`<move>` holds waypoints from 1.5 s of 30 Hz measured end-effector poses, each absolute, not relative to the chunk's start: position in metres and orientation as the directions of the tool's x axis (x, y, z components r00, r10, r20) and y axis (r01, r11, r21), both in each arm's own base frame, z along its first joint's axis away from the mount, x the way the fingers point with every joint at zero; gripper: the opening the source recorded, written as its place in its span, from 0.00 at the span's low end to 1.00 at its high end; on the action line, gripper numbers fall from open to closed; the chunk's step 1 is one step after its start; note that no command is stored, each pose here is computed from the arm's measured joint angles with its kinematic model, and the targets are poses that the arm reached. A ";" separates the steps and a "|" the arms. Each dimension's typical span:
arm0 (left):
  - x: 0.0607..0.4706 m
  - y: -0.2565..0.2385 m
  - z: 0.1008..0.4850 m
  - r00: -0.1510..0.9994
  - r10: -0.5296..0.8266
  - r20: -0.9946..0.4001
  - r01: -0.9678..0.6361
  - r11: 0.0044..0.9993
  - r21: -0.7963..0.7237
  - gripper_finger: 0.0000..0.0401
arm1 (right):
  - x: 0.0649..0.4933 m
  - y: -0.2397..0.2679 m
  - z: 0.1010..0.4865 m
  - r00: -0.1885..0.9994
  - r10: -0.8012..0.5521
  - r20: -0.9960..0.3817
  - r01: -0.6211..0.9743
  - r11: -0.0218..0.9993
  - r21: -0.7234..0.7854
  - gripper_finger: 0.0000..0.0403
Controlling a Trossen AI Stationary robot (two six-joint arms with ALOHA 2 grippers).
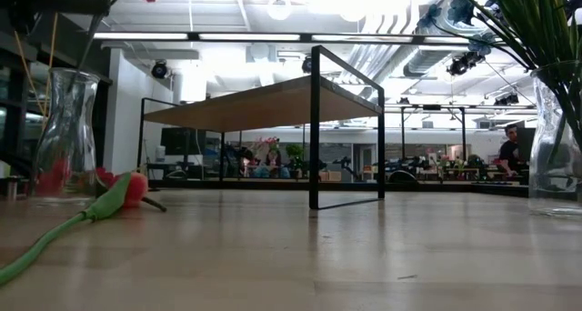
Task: Pick and place flowers into a vace then onto a shelf
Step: Put the bottom red flower into the left transparent vase, then put the orange tulip into the left transparent vase
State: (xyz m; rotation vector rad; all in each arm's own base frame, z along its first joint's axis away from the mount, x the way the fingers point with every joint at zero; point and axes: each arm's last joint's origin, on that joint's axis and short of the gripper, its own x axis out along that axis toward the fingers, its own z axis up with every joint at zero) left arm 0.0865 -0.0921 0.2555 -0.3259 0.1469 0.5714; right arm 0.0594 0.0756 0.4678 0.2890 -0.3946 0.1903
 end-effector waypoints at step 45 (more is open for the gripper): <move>0.090 -0.113 0.297 0.708 0.225 -0.669 -0.533 0.792 -0.298 0.24 | 0.060 0.076 0.468 0.913 0.106 0.393 -0.211 0.949 0.234 0.66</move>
